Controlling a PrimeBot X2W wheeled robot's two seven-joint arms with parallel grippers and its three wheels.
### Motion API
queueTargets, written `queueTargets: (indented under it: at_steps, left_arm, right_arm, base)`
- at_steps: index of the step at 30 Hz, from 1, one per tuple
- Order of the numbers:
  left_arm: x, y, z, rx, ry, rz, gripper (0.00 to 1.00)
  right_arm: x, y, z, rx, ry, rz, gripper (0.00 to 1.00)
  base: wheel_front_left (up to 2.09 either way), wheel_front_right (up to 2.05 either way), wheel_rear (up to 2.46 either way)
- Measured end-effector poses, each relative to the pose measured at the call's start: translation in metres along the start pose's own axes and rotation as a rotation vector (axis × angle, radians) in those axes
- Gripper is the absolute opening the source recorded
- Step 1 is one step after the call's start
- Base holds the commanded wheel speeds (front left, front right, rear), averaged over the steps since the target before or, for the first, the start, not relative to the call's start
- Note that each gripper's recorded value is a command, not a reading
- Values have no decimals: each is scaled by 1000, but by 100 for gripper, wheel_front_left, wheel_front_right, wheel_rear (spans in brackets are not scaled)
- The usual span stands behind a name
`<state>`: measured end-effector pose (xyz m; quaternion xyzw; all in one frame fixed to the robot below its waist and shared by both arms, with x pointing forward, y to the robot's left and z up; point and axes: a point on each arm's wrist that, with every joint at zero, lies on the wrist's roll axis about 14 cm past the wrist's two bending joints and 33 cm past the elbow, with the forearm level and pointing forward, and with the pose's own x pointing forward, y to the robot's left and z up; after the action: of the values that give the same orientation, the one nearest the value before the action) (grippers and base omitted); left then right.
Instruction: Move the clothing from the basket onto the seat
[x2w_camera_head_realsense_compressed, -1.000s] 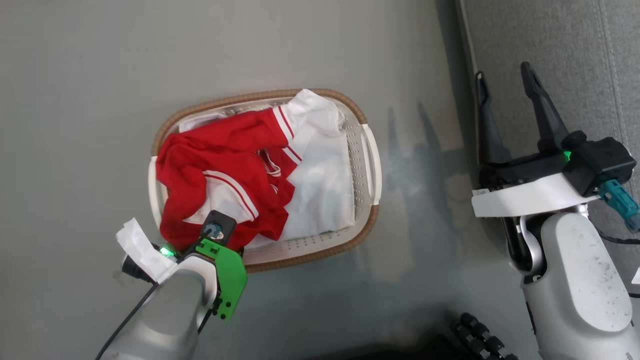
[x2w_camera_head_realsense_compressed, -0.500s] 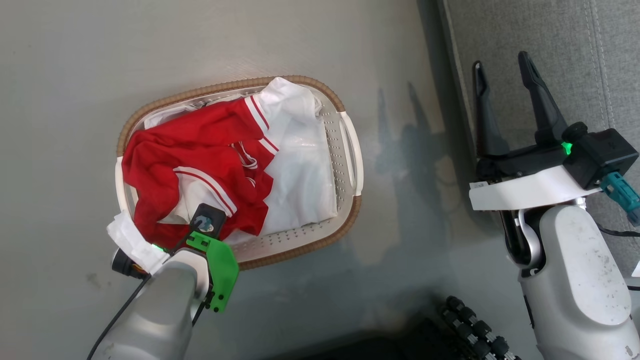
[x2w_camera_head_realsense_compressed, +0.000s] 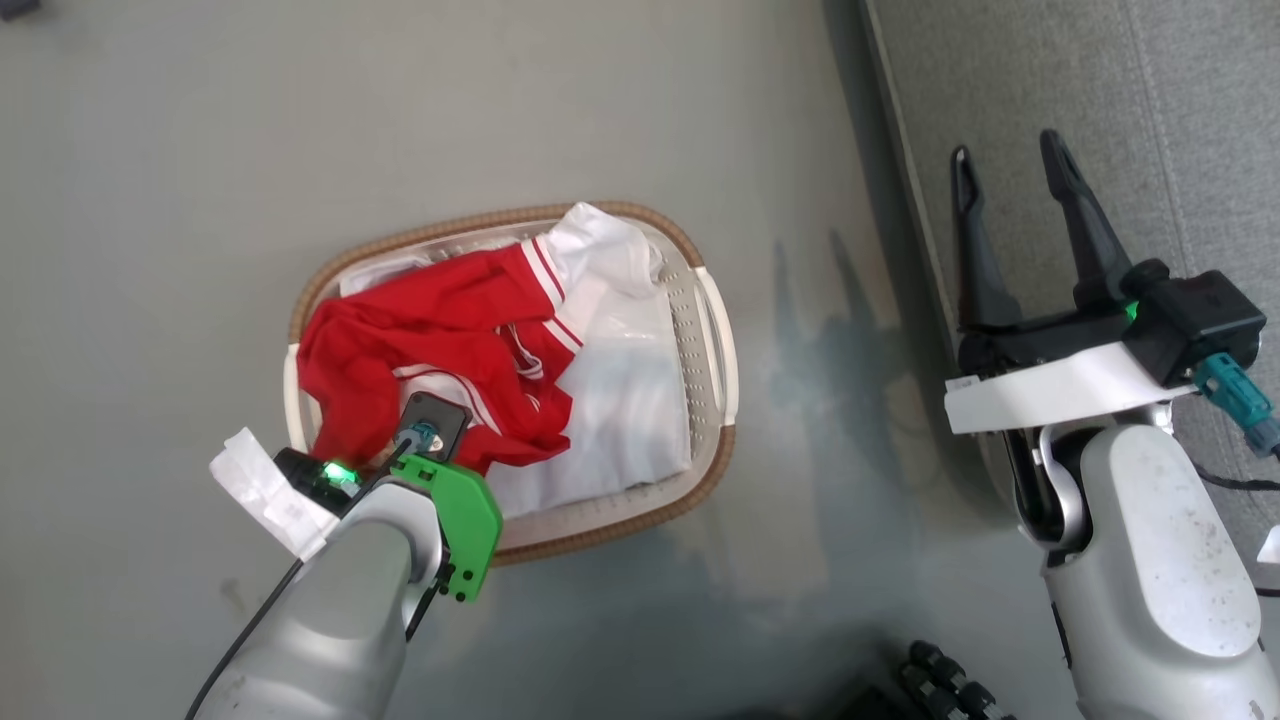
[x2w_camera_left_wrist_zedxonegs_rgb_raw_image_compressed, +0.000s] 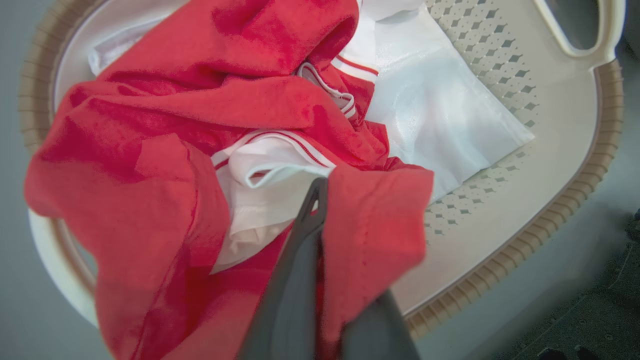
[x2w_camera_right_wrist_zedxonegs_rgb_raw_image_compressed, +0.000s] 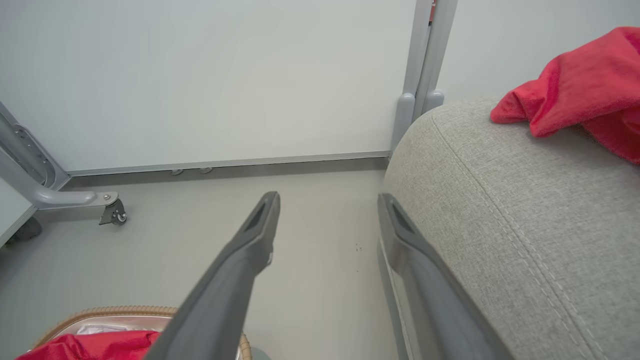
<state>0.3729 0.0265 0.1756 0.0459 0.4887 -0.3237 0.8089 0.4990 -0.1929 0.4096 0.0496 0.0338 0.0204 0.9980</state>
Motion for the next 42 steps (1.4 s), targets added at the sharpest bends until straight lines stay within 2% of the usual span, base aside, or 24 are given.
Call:
queueTargets:
  at_steps: [8, 16, 24, 30, 35, 42]
  left_arm:
    - [-32, -4, 67, 37, -228, 24, 0]
    - [-87, -30, 148, 112, -499, 1, 0]
    - [-178, -46, 238, 308, -765, 19, 0]
    - [-261, -75, 299, 462, -955, 28, 0]
    - [-318, -98, 326, 562, -1061, 48, 0]
    - [-361, -116, 343, 647, -1128, 77, 0]
  right_arm:
    - [-16, 7, 20, -10, -22, 7, 100]
    - [-43, 18, 36, -11, -30, 24, 100]
    - [-68, 37, 62, -8, -81, 66, 100]
    - [-83, 50, 88, -16, -146, 102, 100]
    - [-94, 66, 111, -36, -209, 148, 100]
    - [-105, 101, 144, -75, -301, 250, 100]
  base:
    - [0, 0, 0]
    - [0, 0, 0]
    - [0, 0, 0]
    - [0, 0, 0]
    - [0, 0, 0]
    - [0, 0, 0]
